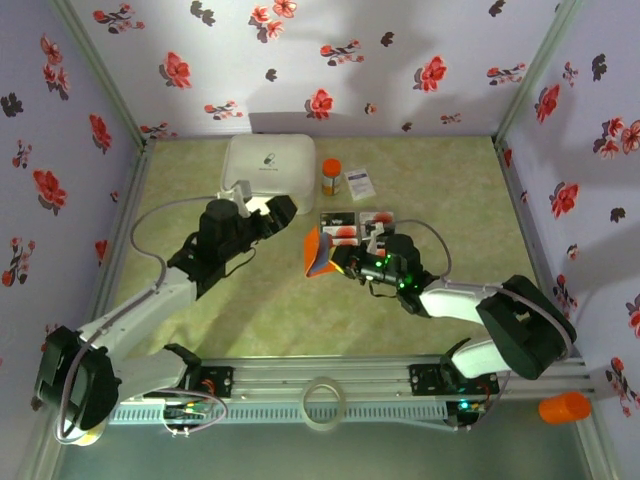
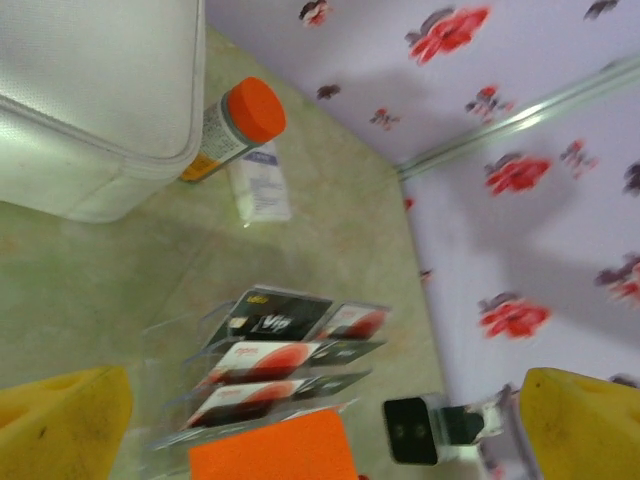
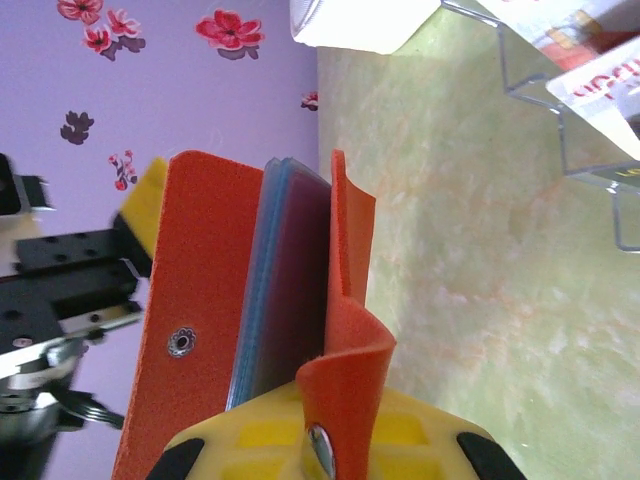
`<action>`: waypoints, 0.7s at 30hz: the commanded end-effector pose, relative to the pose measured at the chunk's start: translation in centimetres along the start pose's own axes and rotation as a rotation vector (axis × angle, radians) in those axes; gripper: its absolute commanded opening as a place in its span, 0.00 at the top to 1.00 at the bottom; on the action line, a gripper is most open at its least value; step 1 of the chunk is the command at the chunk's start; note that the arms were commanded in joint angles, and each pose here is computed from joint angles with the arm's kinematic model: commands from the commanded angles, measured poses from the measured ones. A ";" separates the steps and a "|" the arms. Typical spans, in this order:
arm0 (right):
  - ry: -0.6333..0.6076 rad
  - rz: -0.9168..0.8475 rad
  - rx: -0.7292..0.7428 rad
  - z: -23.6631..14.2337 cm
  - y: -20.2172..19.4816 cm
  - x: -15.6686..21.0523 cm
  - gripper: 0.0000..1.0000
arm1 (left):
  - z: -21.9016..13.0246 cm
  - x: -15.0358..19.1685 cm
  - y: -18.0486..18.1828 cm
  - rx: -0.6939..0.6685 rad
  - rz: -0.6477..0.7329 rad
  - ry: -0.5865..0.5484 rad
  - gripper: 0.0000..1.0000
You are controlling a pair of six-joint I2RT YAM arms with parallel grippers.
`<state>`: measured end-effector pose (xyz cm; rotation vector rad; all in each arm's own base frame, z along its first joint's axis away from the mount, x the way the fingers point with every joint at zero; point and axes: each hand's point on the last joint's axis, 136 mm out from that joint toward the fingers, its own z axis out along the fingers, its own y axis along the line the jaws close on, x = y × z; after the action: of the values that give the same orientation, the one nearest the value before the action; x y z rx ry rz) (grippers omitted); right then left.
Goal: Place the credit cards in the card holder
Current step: Open the card holder at the bottom-center of the table.
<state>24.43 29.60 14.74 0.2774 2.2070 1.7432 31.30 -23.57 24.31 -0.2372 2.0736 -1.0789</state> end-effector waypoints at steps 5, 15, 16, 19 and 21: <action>-0.024 -0.047 -0.015 -0.6 -0.5 0.6 1.00 | 0.7 5.0 2.7 -0.286 0.323 0.306 0.00; -0.025 -0.041 0.014 -0.6 -2.2 1.4 1.00 | 2.6 8.6 1.9 -0.425 0.585 0.432 0.00; -0.025 -0.040 0.016 -0.5 -2.3 1.5 1.00 | 2.6 8.9 2.2 -0.450 0.606 0.435 0.00; -0.027 -0.036 0.020 -0.4 -2.7 1.6 1.00 | 2.4 9.3 3.2 -0.494 0.619 0.434 0.00; -0.029 -0.033 0.021 -0.4 -2.9 1.6 1.00 | 2.2 9.6 3.8 -0.504 0.614 0.434 0.00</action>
<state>22.73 29.05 11.47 0.2994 2.2496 1.6913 26.90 -28.98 16.13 0.3987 2.5262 -0.3675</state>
